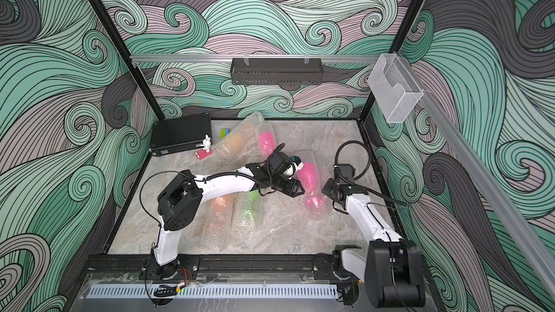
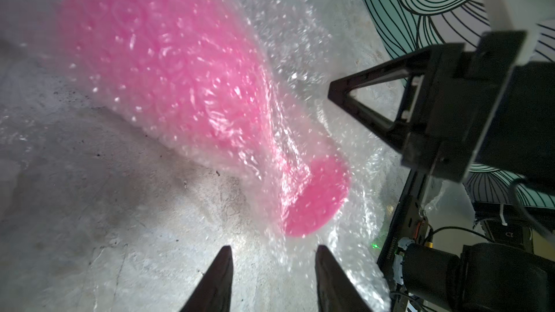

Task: Unpack wine glasses from bubble wrap
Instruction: Unwrap the bubble wrap at the center of the board.

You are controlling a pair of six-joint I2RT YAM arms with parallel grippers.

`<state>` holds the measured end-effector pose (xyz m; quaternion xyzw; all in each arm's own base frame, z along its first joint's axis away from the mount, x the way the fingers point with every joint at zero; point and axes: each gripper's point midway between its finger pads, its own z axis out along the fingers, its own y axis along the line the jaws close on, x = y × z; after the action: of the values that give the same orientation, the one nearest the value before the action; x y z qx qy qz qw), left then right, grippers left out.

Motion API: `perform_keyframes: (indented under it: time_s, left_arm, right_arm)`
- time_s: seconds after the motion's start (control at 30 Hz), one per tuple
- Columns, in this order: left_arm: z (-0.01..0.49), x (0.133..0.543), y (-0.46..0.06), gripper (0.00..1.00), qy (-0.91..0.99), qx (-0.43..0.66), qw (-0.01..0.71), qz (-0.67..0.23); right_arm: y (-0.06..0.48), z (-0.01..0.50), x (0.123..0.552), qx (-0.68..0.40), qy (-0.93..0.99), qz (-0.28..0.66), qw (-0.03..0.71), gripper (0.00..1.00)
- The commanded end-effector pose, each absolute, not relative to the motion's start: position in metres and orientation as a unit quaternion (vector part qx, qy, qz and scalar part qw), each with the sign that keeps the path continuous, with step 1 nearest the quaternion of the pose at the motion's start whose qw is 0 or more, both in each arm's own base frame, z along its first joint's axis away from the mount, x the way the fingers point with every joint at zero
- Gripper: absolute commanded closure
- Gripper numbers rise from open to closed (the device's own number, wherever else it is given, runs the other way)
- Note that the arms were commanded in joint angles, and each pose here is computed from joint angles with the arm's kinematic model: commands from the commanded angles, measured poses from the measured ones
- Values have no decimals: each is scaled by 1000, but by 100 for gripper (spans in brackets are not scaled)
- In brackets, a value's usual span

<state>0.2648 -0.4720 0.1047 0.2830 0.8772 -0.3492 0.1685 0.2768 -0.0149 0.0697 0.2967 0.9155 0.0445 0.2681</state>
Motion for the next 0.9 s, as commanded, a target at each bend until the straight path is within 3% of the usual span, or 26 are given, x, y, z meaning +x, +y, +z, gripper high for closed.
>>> perform_keyframes:
  time_s: [0.0, 0.33, 0.43, 0.5, 0.77, 0.87]
  left_arm:
    - [114, 267, -469, 54, 878, 274, 167, -356]
    - [113, 274, -466, 54, 884, 263, 165, -350]
    - [114, 275, -462, 54, 886, 258, 165, -348]
    - [116, 275, -459, 54, 886, 257, 167, -347]
    - [128, 280, -447, 51, 890, 240, 169, -350]
    - [133, 282, -444, 47, 890, 236, 171, -350]
  right_arm:
    - [-40, 86, 277, 346, 892, 20, 291, 100]
    - [-76, 98, 276, 380, 880, 4, 286, 100]
    - [-85, 104, 277, 398, 868, 25, 295, 94]
    - [-85, 107, 280, 404, 864, 43, 297, 89]
    - [-71, 106, 284, 385, 871, 85, 295, 51]
    - [-66, 111, 287, 374, 872, 98, 300, 45]
